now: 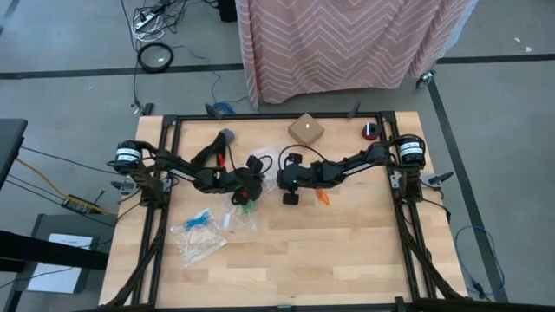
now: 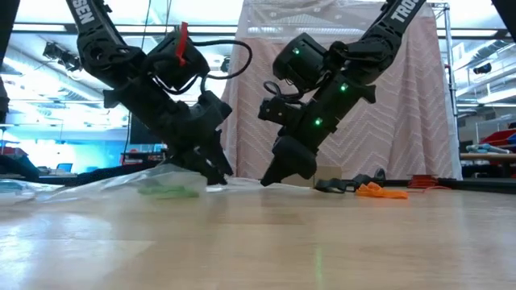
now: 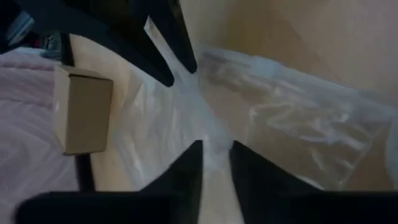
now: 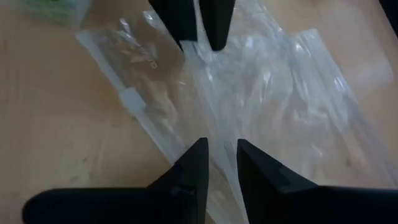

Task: Sort rubber bands
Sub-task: Open the transparent zip bag

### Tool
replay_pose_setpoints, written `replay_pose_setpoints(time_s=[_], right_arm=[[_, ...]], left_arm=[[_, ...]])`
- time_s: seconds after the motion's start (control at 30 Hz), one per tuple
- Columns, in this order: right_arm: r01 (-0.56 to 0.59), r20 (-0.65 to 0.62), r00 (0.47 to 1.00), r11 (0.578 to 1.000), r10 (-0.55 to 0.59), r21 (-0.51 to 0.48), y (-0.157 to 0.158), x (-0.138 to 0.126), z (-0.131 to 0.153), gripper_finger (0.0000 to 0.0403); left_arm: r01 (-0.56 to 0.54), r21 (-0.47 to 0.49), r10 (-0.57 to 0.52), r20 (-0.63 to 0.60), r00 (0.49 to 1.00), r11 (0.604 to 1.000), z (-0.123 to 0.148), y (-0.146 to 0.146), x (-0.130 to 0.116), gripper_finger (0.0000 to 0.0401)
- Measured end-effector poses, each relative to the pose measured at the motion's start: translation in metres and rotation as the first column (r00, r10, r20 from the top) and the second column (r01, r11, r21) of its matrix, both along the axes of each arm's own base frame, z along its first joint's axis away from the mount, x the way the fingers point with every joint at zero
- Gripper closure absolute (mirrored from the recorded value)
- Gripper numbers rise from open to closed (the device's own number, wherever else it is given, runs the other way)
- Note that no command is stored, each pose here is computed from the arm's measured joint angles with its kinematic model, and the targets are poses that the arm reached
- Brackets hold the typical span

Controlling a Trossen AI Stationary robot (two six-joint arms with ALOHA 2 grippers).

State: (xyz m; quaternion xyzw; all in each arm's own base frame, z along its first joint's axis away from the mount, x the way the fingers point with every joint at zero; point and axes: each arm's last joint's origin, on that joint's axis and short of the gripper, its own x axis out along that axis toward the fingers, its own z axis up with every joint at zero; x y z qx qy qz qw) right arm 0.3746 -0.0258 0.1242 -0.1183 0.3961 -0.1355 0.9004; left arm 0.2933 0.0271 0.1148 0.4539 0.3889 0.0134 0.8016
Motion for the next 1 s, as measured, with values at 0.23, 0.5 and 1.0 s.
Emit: replay_pose_setpoints(time_s=[0.23, 0.5, 1.0], right_arm=[[-0.008, 0.012, 1.000, 1.000, 0.008, 0.012, 0.010, 0.001, 0.000, 0.0342], [0.027, -0.026, 0.999, 0.964, -0.035, -0.265, 0.031, 0.002, 0.007, 0.0358], [0.183, 0.087, 0.982, 0.960, -0.168, -0.210, 0.026, -0.028, 0.061, 0.0332]], left_arm=[[-0.099, -0.048, 0.100, 0.022, 0.995, 0.994, -0.007, 0.006, 0.001, 0.0396], [-0.204, 0.081, 0.201, 0.043, 0.979, 0.976, 0.003, 0.000, -0.003, 0.0399], [-0.323, -0.115, 0.342, 0.238, 0.909, 0.939, 0.074, -0.005, -0.033, 0.0400]])
